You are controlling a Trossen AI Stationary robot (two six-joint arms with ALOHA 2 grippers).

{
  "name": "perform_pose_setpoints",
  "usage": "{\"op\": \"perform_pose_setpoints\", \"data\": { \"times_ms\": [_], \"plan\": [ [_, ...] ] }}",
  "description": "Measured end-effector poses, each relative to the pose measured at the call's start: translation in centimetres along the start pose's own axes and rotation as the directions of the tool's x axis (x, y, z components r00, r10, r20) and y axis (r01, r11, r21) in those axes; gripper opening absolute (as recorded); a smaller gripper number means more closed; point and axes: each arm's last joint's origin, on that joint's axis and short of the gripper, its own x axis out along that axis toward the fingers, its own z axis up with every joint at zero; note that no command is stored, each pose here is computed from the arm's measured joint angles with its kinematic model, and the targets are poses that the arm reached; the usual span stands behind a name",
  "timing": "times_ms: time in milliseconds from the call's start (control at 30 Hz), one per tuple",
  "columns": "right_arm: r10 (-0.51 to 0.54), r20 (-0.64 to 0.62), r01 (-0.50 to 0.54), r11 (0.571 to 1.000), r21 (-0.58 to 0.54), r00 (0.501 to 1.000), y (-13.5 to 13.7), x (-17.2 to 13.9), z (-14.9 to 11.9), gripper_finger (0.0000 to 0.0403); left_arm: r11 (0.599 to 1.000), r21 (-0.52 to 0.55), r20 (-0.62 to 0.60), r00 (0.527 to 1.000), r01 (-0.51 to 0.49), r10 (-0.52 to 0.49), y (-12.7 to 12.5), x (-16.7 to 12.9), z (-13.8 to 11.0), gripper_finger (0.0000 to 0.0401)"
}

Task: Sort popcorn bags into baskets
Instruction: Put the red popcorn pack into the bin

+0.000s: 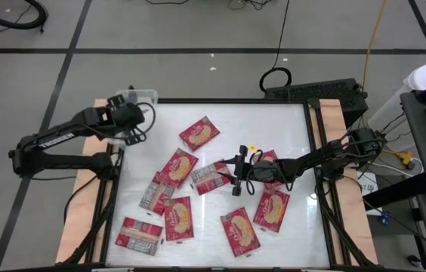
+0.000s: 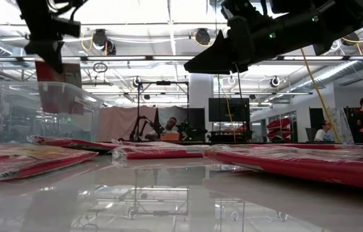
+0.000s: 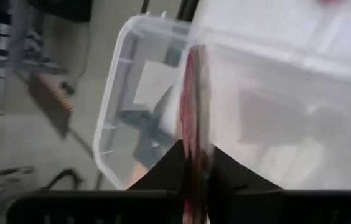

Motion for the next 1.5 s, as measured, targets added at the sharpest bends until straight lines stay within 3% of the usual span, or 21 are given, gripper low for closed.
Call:
{"op": "perform_pose_setpoints", "data": {
  "times_ms": [133, 400, 767, 1000, 1233, 1400, 1500],
  "plan": [
    [-0.001, 0.002, 0.0, 1.0, 0.031, 1.0, 0.0, 0.0, 0.0, 0.0178, 0.997, 0.076, -0.04, 0.999, -0.021, 0.024, -1.3, 1.7, -0.4, 0.0054],
    [0.0, 0.007, 0.0, 0.999, 0.035, 1.0, 0.0, 0.0, 0.1, 0.0178, 0.993, 0.115, -0.03, 0.999, -0.016, 0.019, -2.7, 3.6, -0.7, 0.0058],
    [-0.005, 0.014, 0.005, 1.0, -0.012, 1.0, -0.1, 0.0, 0.1, 0.0178, 0.992, 0.123, -0.028, 0.999, -0.019, 0.022, -2.6, 4.2, -0.7, 0.006],
    [0.008, 0.015, -0.008, 1.0, -0.008, 1.0, 0.3, -0.1, 0.2, 0.0178, 0.983, 0.13, -0.009, 0.992, 0.128, -0.128, -2.2, 4.7, -0.9, 0.0061],
    [0.043, 0.013, -0.043, 0.999, -0.01, 0.999, 1.3, -0.5, 0.1, 0.0178, 0.985, 0.111, -0.014, 0.992, 0.13, -0.129, -2.1, 4.8, -1.0, 0.0061],
    [0.064, 0.011, -0.064, 0.998, -0.017, 0.998, 1.9, -0.8, 0.1, 0.0178, 0.97, 0.118, -0.018, 0.977, 0.214, -0.214, -2.4, 4.7, -1.3, 0.0061],
    [0.073, 0.0, -0.073, 0.997, -0.005, 0.997, 2.2, -0.9, 0.0, 0.0178, 0.97, 0.114, -0.014, 0.977, 0.214, -0.214, -2.4, 4.7, -1.2, 0.0061]
  ]
}}
